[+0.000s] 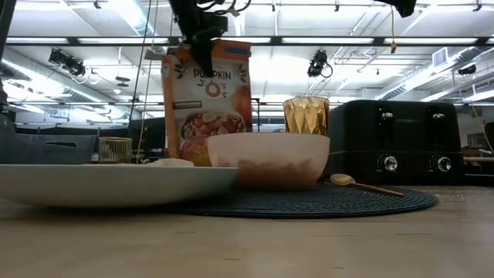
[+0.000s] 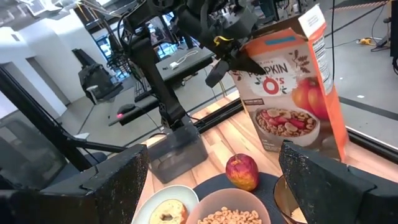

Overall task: Arrange a breakfast setting
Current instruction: Pour the cereal from the cereal box into the orange bowl, then return to Home Position

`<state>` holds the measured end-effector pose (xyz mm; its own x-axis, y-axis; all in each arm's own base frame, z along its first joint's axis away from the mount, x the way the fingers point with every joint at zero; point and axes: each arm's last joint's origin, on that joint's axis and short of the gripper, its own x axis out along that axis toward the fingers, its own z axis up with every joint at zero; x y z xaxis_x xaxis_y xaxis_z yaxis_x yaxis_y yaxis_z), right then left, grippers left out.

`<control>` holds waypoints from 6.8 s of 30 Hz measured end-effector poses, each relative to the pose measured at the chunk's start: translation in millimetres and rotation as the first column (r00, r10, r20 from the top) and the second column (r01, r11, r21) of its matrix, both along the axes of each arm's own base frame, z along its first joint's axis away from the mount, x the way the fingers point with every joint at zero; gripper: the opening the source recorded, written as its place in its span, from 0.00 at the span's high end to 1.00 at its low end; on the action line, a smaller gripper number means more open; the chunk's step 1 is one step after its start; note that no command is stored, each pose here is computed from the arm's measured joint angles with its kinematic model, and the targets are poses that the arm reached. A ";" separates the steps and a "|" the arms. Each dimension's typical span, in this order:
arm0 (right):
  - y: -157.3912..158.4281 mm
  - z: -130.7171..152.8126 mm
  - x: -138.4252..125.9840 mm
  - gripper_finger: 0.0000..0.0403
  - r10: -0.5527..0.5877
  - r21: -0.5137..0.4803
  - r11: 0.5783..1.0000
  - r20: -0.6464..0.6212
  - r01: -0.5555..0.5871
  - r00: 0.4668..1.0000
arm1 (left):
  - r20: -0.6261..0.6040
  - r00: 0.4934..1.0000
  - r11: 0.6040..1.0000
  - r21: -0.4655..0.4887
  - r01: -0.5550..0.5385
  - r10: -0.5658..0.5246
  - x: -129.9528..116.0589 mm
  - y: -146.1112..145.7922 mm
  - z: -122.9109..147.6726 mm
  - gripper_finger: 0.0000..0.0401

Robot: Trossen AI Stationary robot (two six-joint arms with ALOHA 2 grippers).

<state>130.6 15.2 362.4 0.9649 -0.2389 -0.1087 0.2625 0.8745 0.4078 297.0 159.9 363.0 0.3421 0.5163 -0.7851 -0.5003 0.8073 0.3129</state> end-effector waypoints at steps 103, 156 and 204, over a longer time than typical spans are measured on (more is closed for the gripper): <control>1.6 -0.1 0.2 0.10 0.050 0.049 0.998 0.009 -0.050 0.999 | -0.134 0.991 0.991 0.131 0.012 0.006 -9.6 4.7 3.0 0.98; 6.2 0.5 0.8 0.10 0.182 0.128 0.975 0.029 -0.184 0.983 | -0.271 0.963 0.980 0.187 0.065 -0.012 7.0 -2.2 -12.8 0.96; 14.3 -1.2 22.2 0.14 0.189 -0.053 0.981 -0.004 -0.189 0.982 | 0.536 0.779 0.927 0.018 0.374 -0.325 -68.2 -141.3 164.7 0.42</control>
